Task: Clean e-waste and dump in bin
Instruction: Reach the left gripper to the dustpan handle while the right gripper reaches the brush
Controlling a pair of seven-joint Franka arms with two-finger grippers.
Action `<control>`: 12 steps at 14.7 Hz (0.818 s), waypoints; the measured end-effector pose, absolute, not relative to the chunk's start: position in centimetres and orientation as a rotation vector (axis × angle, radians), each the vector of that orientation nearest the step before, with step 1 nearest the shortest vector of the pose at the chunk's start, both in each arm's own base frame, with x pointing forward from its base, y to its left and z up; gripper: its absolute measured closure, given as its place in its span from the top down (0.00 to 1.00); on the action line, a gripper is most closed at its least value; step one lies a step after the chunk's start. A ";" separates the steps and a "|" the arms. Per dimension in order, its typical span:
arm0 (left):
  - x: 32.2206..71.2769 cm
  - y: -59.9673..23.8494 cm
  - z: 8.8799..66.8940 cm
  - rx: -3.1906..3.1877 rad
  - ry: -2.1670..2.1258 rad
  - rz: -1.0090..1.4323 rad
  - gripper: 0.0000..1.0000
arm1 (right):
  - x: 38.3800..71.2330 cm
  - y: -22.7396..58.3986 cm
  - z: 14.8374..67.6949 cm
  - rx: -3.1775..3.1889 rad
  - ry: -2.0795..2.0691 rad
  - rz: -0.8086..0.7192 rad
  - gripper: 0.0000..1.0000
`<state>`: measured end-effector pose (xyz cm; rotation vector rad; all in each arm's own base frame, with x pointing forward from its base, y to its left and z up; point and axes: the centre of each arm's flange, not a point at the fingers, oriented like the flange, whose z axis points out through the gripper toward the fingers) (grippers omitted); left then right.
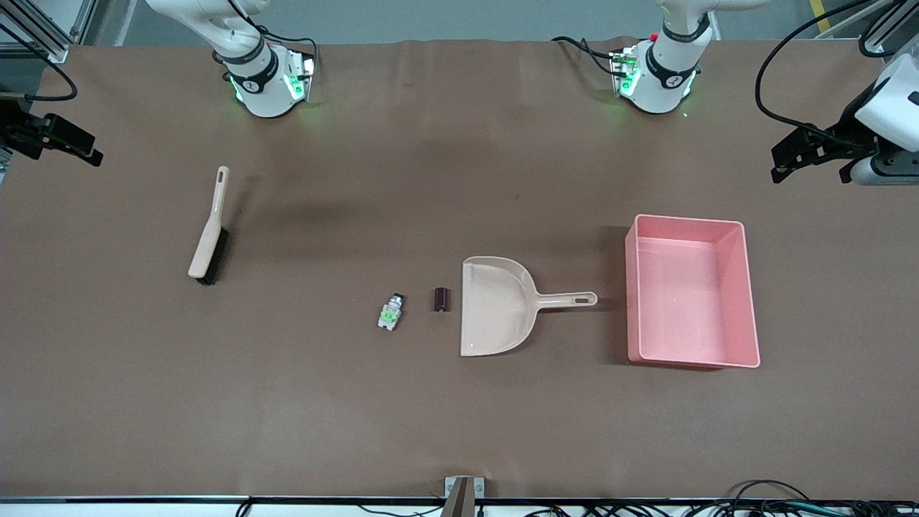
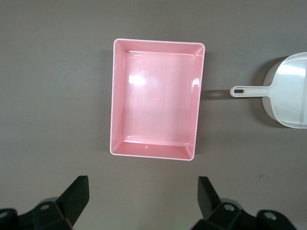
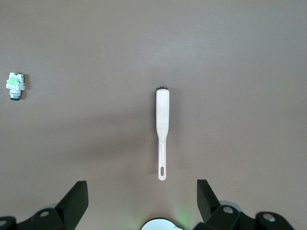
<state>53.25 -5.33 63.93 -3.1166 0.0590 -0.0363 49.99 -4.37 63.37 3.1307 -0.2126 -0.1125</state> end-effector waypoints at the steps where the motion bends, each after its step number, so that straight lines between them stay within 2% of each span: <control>1: 53.3 -5.3 63.8 -3.117 0.059 -0.033 1.00 | 50.0 -4.4 63.4 3.131 -0.213 -0.111 1.00; 12: 54.2 -6.6 61.9 -3.113 0.161 0.023 1.00 | 50.0 -4.4 63.9 3.131 -0.213 -0.094 1.00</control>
